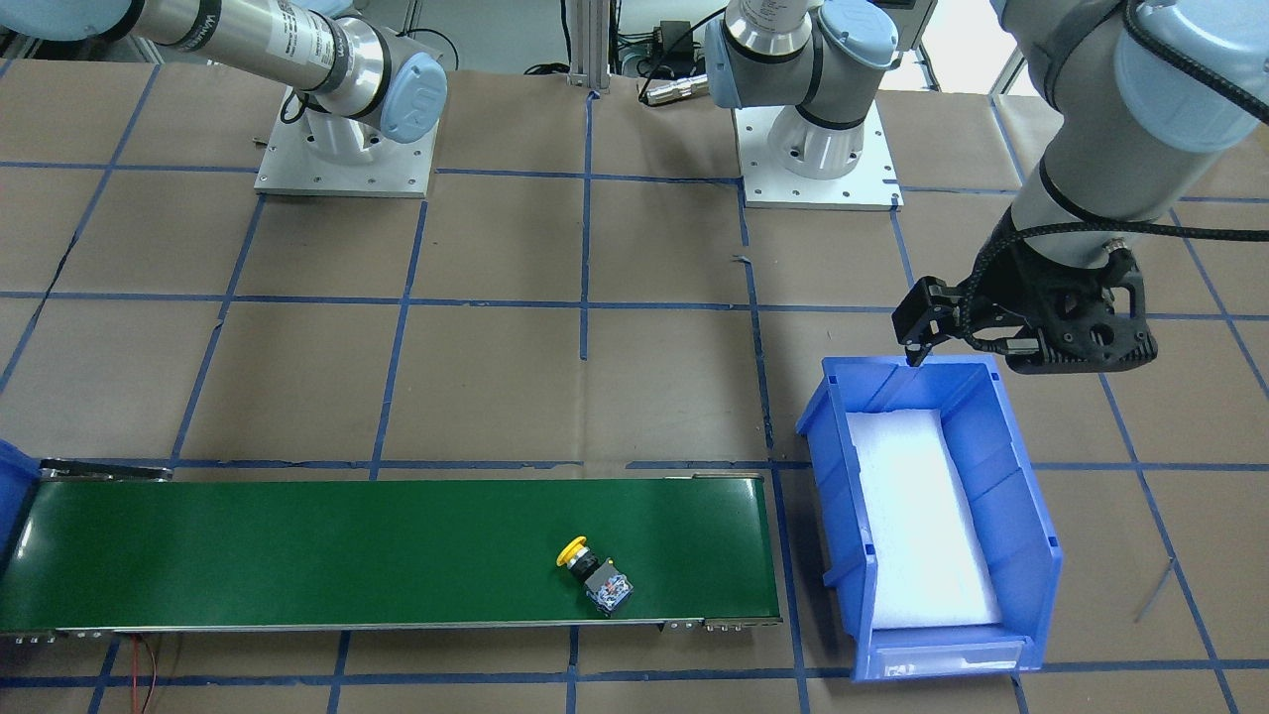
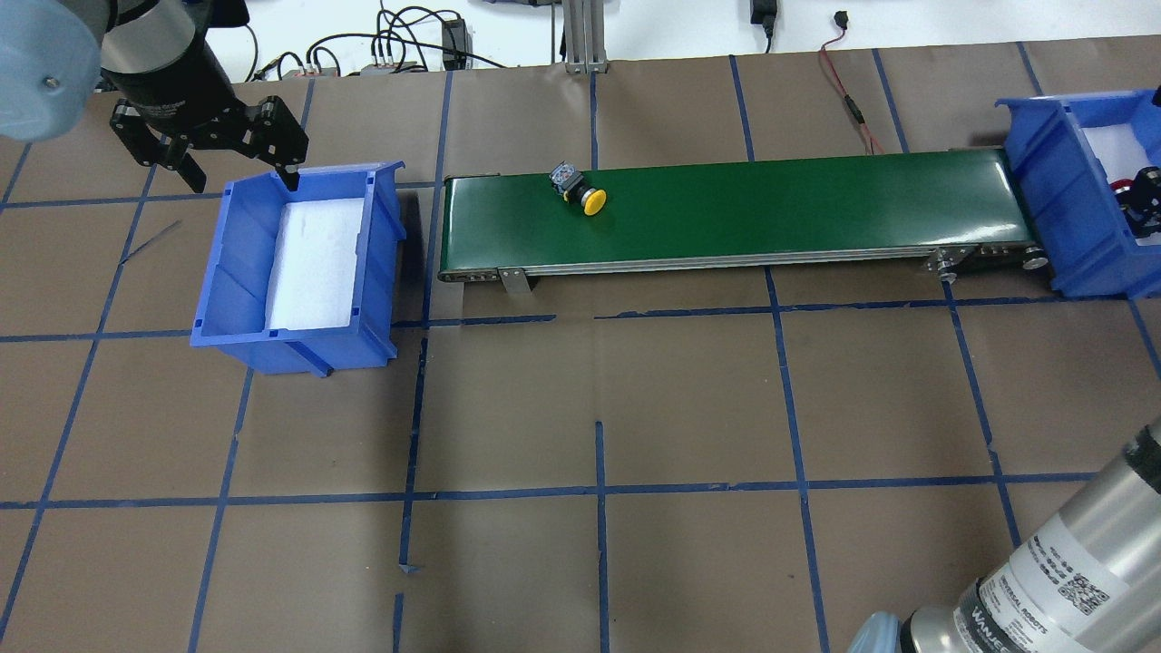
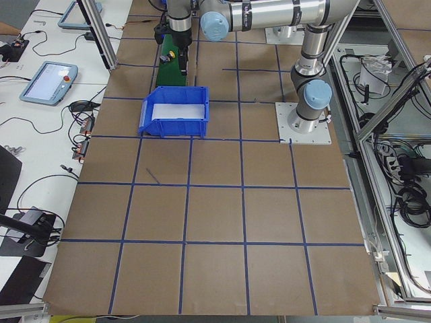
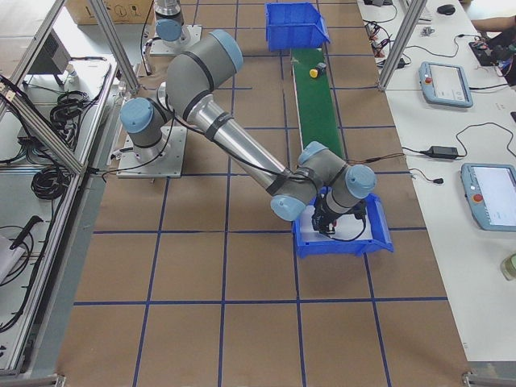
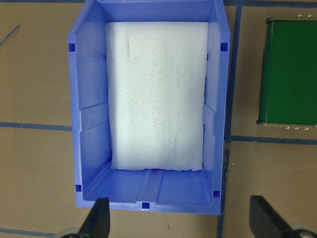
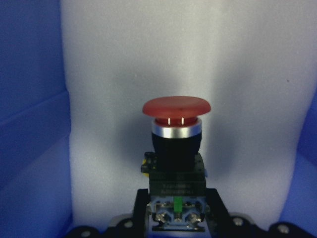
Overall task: Transport two buttons from left to right
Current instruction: 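Lower the red switch into the far blue bin and open the right gripper, then move the right gripper back over the belt to the yellow-collared switch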
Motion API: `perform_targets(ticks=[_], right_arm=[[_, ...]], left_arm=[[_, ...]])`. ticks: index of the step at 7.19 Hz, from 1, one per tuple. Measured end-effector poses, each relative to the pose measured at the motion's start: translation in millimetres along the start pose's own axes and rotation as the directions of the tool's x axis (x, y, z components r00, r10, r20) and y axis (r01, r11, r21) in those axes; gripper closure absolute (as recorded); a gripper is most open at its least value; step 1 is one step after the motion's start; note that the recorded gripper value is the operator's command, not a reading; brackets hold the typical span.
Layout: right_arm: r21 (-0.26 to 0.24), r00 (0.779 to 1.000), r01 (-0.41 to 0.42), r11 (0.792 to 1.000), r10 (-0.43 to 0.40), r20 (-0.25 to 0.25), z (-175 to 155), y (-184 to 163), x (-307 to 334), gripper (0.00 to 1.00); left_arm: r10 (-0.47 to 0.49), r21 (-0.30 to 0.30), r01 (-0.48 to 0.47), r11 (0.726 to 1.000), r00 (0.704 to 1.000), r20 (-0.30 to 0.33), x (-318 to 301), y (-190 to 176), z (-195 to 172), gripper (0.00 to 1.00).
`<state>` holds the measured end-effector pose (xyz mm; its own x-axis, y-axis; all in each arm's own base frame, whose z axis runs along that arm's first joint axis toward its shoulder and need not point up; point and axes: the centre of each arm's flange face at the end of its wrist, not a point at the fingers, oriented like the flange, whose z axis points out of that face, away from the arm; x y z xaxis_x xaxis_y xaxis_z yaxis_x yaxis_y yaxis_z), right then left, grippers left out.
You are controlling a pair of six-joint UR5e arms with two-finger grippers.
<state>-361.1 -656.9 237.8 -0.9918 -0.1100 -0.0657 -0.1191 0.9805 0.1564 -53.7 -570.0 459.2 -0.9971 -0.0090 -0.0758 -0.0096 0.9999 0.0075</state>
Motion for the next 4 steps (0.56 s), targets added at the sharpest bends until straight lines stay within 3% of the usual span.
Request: perform_targets(ticks=[4], right_arm=[[0.011, 1.0, 0.0, 1.0, 0.0, -0.005, -10.3, 0.0, 1.0, 0.42]], left_arm=[[-0.004, 0.006, 0.004, 1.0, 1.0, -0.005, 0.6, 11.8, -7.2, 0.0]])
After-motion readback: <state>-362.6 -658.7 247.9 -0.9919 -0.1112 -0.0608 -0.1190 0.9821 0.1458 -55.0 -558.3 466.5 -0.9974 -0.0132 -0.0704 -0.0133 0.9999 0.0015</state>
